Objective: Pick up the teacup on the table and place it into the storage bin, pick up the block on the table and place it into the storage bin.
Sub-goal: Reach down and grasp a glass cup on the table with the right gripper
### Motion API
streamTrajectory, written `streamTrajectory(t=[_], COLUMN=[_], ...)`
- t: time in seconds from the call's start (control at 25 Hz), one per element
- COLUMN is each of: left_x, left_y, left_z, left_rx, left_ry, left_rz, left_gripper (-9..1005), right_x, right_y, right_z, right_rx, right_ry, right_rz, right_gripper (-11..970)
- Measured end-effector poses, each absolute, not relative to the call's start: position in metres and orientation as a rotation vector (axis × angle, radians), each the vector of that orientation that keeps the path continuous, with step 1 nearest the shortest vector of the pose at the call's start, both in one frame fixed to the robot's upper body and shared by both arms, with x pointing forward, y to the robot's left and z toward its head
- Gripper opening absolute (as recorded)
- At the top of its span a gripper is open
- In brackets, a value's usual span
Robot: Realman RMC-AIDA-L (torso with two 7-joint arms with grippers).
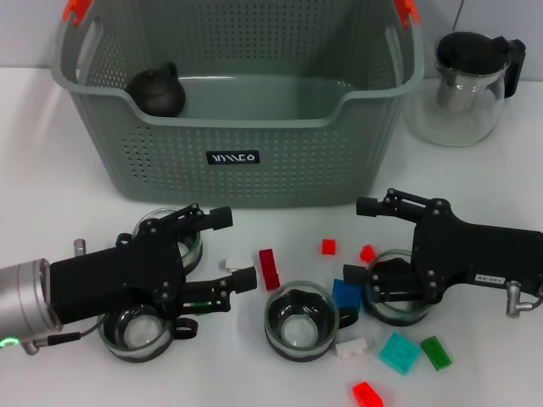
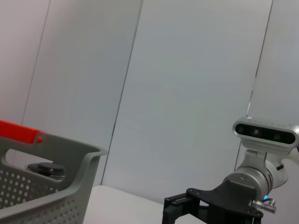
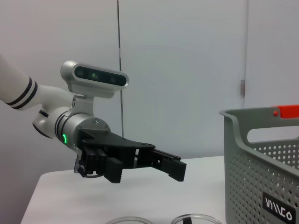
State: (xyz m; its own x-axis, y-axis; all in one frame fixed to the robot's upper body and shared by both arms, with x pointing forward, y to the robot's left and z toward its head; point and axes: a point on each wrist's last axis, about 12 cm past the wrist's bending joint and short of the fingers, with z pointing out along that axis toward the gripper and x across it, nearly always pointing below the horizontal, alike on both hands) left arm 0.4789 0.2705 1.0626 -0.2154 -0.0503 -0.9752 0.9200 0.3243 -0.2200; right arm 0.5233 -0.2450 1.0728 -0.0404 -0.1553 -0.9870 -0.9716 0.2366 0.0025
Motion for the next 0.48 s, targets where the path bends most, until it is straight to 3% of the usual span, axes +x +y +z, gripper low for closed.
streamTrajectory(t=[0.48], left_x=[0.4797], left_y=[0.2694], left_z=[1.0631], left_rx=[0.840], left_ry=[1.495], left_rz=[-1.118], left_gripper=[933], right_x=[0.5229], right_y=[-0.2477], right_z=[1.0734], right_rx=[-1.127], right_ry=[1.447], right_rz=[0.966], right_gripper=[941])
